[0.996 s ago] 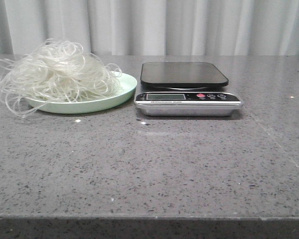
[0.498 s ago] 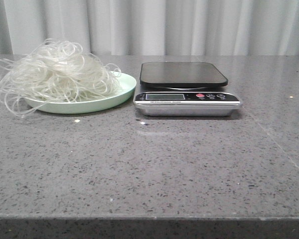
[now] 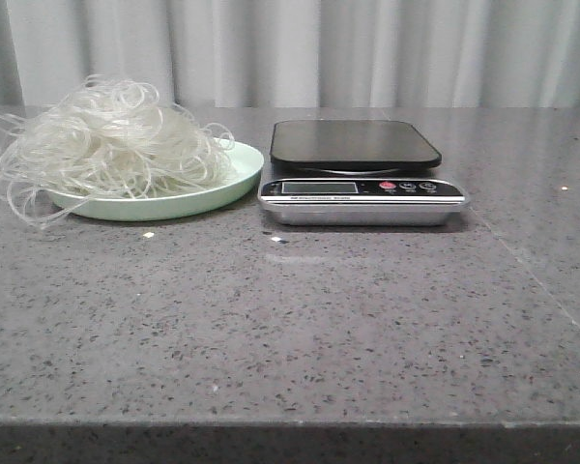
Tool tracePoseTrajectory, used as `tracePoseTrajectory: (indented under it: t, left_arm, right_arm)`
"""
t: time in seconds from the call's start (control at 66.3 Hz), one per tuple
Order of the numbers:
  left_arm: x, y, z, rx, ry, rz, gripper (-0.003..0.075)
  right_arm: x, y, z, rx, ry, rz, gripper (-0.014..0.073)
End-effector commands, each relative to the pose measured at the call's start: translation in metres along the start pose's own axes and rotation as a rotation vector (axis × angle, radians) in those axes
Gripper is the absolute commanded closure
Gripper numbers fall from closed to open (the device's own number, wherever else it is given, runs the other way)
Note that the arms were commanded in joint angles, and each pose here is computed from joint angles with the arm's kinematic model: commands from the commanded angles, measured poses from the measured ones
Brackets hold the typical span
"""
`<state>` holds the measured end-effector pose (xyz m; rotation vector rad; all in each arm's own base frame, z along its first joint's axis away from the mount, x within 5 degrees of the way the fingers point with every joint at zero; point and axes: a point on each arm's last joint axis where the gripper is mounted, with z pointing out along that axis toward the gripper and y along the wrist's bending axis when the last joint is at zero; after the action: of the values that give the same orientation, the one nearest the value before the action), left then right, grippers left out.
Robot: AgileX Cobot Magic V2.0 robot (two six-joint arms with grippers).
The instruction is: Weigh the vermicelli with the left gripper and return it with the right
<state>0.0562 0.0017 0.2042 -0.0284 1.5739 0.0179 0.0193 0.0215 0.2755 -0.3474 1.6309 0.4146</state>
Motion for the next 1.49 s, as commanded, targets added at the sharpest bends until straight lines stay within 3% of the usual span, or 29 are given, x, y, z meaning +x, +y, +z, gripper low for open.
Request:
tracePoseTrajectory:
  t: [0.0,0.634,0.875,1.071,1.312,1.478]
  left_arm:
    - [-0.005,-0.001,-0.002,0.011,-0.086,-0.013,0.0594]
    - [-0.005,-0.001,-0.002,0.011,-0.086,-0.013,0.0594]
    - [-0.005,-0.001,-0.002,0.011,-0.086,-0.013,0.0594]
    - [-0.005,-0.001,-0.002,0.011,-0.086,-0.013,0.0594]
    - [-0.005,-0.001,-0.002,0.011,-0.086,-0.013,0.0594]
    - [-0.005,-0.001,-0.002,0.011,-0.086,-0.013,0.0594]
  right_arm:
    - [-0.014,-0.001,-0.005,0.022,-0.108,-0.015,0.0438]
    - [-0.015,-0.002,-0.004,0.033,-0.139,-0.018,0.0438]
    - [0.014,-0.020,0.014,0.264,-0.186,-0.159,0.0438]
    - [0.049,-0.035,0.026,0.423,-0.226,-0.151,0.0438]
    - [0.053,-0.037,0.025,0.457,-0.296,-0.129,0.0438]
    - [0.051,-0.037,0.025,0.440,-0.330,-0.046,0.0438]
